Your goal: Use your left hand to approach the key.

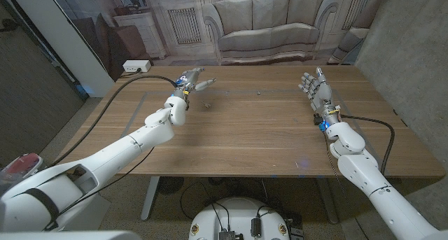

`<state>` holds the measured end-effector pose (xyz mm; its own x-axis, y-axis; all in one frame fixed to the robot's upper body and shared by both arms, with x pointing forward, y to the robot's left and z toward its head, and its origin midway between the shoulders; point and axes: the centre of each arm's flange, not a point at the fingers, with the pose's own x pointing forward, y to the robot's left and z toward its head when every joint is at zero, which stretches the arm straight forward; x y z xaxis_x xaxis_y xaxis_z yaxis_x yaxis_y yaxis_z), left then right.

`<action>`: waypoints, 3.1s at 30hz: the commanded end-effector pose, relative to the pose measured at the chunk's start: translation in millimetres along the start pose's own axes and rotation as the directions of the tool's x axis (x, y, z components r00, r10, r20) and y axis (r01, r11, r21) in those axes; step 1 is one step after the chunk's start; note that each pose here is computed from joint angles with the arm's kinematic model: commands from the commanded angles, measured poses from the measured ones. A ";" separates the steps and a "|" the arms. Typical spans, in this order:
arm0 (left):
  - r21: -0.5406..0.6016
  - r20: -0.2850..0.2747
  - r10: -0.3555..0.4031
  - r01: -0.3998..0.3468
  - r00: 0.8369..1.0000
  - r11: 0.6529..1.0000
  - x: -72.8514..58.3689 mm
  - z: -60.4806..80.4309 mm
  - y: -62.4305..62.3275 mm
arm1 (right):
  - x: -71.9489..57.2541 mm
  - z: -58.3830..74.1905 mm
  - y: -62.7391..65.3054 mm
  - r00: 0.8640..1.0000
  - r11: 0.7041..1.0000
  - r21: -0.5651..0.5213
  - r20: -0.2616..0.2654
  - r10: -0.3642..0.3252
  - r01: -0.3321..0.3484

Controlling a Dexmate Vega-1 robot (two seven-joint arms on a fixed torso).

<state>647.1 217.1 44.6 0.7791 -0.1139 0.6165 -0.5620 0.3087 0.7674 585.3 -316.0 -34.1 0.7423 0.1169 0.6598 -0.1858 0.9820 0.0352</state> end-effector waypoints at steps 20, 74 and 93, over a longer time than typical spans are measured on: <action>0.095 -0.006 -0.087 0.087 0.996 0.992 -1.1 9.5 -17.6 | 5.4 -2.0 3.0 1.000 1.000 0.007 -0.002 0.002 -0.002; 0.088 -0.043 -0.181 0.184 0.983 0.979 -3.4 0.2 -63.2 | 12.8 -10.4 7.6 0.999 1.000 0.005 -0.020 0.029 -0.029; 0.095 -0.042 -0.170 0.173 0.985 0.980 -6.0 3.8 -55.9 | 14.9 -1.5 11.6 0.999 0.999 0.015 -0.013 0.044 -0.043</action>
<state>676.1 197.5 -3.3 0.8780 -0.1262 0.4616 -0.4348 0.1925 0.8797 598.0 -303.6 -29.2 0.7443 0.1566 0.6492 -0.2202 0.9753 0.0173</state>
